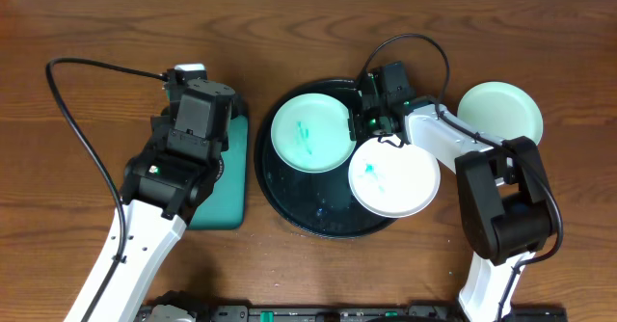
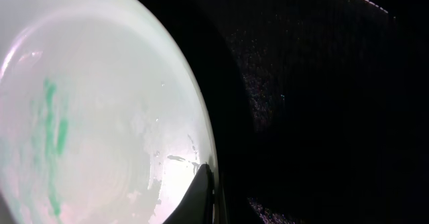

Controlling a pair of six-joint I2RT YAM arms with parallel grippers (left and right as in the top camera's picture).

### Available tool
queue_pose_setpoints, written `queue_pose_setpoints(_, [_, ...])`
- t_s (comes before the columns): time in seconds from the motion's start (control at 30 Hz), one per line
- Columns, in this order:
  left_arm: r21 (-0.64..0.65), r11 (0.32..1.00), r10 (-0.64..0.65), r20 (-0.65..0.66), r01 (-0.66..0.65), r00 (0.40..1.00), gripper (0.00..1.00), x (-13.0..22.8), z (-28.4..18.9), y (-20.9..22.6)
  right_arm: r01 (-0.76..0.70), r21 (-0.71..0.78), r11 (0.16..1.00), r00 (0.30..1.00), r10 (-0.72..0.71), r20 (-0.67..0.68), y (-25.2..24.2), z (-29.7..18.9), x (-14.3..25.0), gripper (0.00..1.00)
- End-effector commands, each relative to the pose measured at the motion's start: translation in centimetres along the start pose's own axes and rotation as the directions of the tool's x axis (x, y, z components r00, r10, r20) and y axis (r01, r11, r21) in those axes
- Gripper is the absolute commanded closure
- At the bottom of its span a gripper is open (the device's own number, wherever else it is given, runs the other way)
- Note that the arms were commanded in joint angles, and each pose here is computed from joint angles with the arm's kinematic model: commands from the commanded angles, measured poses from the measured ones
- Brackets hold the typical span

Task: Clean dirty plates on tray and stack at the side
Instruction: 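Carry the green sponge with the left gripper onto the mint-green plate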

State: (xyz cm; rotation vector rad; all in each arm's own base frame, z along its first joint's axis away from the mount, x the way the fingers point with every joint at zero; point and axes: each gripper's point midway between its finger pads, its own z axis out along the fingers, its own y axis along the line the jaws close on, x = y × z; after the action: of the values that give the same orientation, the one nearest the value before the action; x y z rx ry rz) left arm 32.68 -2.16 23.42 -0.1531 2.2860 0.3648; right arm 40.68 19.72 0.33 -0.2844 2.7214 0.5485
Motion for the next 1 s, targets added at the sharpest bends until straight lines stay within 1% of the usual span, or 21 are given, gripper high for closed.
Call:
queue_pose_setpoints(0.0, [-0.033, 0.999, 0.008, -0.003, -0.008, 1.0, 0.93, -0.1, 0.4, 0.2, 0.011, 0.064, 0.998, 0.996, -0.006, -0.084, -1.5, 1.4, 2.8, 0.99])
queue_pose_setpoints(0.13, [-0.049, 0.999, -0.025, -0.064, 0.021, 0.998, 0.93, 1.1, 2.1, -0.2, 0.003, 0.068, 0.998, 0.995, 0.003, -0.098, -1.6, 1.3, 3.2, 0.99])
queue_pose_setpoints(0.2, [-0.024, 1.0, -0.02, -0.113, 0.017, 0.993, 0.93, 2.0, 3.0, -1.1, -0.006, 0.071, 0.997, 0.994, 0.014, -0.107, -1.7, 1.3, 3.4, 0.99])
queue_pose_setpoints(0.23, [0.029, 0.999, -0.019, -0.177, 0.024, 0.984, 0.93, 3.2, 4.1, -2.5, -0.019, 0.075, 0.997, 0.993, 0.027, -0.116, -1.7, 1.3, 3.6, 0.99])
queue_pose_setpoints(0.3, [0.109, 0.993, -0.016, -0.241, 0.044, 0.97, 0.93, 4.4, 4.8, -4.2, -0.041, 0.083, 0.996, 0.991, 0.051, -0.126, -1.8, 1.2, 3.9, 0.99])
queue_pose_setpoints(0.37, [0.22, 0.973, -0.002, -0.303, 0.072, 0.953, 0.93, 5.5, 4.8, -6.5, -0.061, 0.087, 0.994, 0.988, 0.072, -0.134, -1.9, 1.2, 4.2, 0.99])
queue_pose_setpoints(0.47, [0.375, 0.916, 0.007, -0.365, 0.14, 0.931, 0.93, 6.2, 4.1, -9.8, -0.07, 0.089, 0.994, 0.986, 0.082, -0.143, -1.7, 1.2, 4.4, 0.99])
queue_pose_setpoints(0.57, [0.466, 0.853, -0.027, -0.412, 0.236, 0.911, 0.93, 6.1, 3.0, -12.0, -0.053, 0.085, 0.995, 0.984, 0.067, -0.162, -0.9, 1.4, 5.0, 0.99])
queue_pose_setpoints(0.63, [0.47, 0.828, -0.078, -0.444, 0.306, 0.892, 0.93, 5.8, 2.7, -12.6, -0.048, 0.091, 0.995, 0.981, 0.064, -0.183, -0.3, 1.5, 5.7, 0.98])
queue_pose_setpoints(0.77, [0.421, 0.807, -0.185, -0.486, 0.414, 0.854, 0.93, 5.4, 3.0, -12.9, -0.067, 0.176, 0.982, 0.974, 0.102, -0.201, 0.2, 1.7, 7.0, 0.98])
queue_pose_setpoints(0.87, [0.411, 0.808, -0.19, -0.497, 0.423, 0.847, 0.93, 5.7, 3.7, -13.4, -0.043, 0.175, 0.984, 0.972, 0.082, -0.219, 1.6, 1.9, 7.8, 0.98])
queue_pose_setpoints(0.97, [0.392, 0.825, -0.166, -0.522, 0.408, 0.837, 0.93, 6.9, 5.1, -14.1, -0.031, 0.174, 0.984, 0.967, 0.073, -0.243, 2.9, 2.1, 8.8, 0.99])
